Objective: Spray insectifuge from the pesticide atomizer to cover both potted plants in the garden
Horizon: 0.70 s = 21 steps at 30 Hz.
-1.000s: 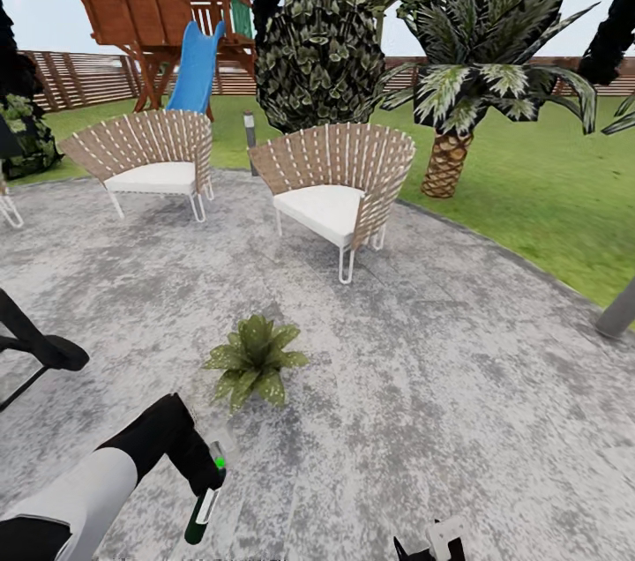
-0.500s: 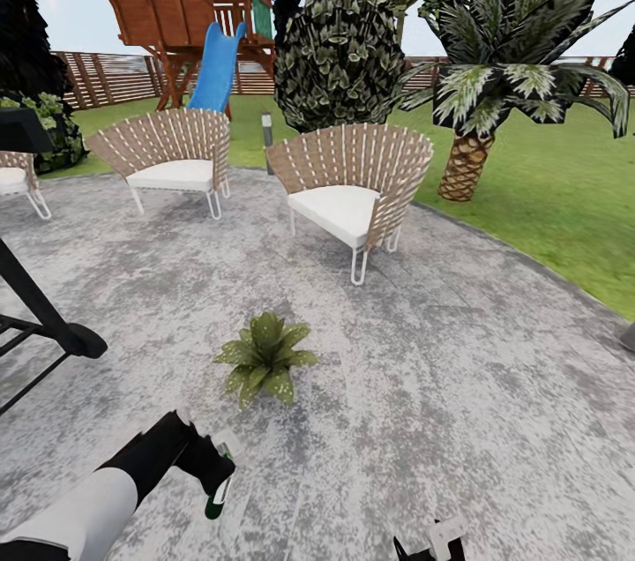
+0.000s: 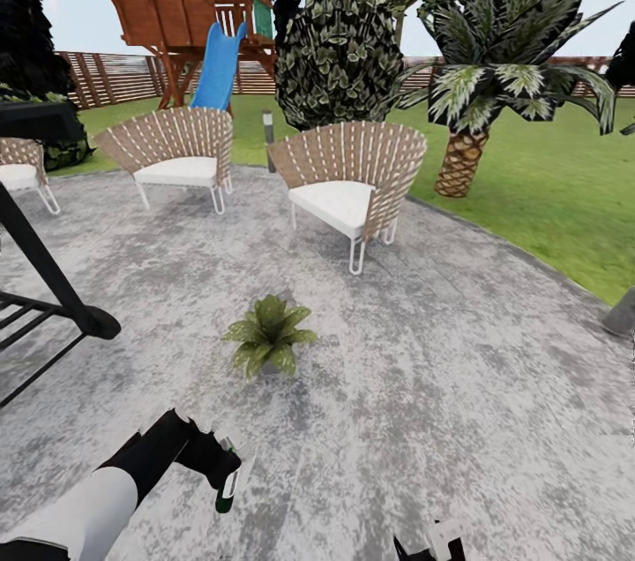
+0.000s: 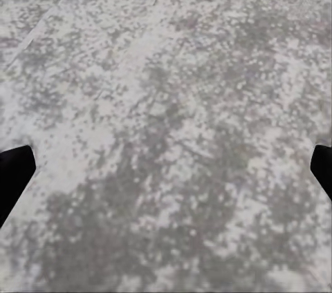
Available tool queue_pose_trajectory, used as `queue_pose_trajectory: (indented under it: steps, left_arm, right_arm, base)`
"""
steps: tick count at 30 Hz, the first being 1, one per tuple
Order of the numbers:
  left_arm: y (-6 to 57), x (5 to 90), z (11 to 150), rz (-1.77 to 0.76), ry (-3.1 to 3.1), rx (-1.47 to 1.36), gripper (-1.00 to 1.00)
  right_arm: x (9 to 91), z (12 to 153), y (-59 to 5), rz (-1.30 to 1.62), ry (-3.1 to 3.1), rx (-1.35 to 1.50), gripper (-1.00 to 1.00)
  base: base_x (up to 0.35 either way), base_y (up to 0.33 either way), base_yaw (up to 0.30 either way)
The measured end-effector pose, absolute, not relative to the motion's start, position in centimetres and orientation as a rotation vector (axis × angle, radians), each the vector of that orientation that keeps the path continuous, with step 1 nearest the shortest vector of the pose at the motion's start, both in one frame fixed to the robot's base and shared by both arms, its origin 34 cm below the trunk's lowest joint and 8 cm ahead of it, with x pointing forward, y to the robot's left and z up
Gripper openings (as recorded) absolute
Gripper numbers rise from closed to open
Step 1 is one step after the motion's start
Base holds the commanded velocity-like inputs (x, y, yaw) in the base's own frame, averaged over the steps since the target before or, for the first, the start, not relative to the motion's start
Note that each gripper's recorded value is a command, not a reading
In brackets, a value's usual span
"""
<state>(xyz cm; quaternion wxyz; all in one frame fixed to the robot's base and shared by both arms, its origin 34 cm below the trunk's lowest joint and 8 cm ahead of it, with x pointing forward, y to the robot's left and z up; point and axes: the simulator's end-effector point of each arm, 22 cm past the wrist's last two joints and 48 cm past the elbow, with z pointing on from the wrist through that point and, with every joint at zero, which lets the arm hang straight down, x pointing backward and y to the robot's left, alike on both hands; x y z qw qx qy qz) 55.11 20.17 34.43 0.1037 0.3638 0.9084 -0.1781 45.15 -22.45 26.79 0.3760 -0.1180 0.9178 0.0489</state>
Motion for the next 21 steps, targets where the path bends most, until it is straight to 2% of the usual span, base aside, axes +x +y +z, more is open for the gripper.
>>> queue_pose_trajectory:
  steps: [3,12,21]
  left_arm:
    - [20.18,55.15,34.45,-0.526,2.680,1.068,-1.00]
    - [20.29,55.30,34.44,-0.517,2.680,1.061,-1.00]
    - [20.18,55.30,34.48,-0.519,2.679,1.060,-1.00]
  right_arm:
    - [45.15,26.79,-22.47,0.125,2.348,-0.302,1.00]
    - [45.17,26.81,-22.34,0.127,2.347,-0.303,1.00]
    - [45.13,26.81,-22.40,0.126,2.348,-0.302,1.00]
  base:
    - [-0.313,-0.084,0.126]
    - [-0.260,-0.176,0.268]
    - [-0.112,-0.205,0.273]
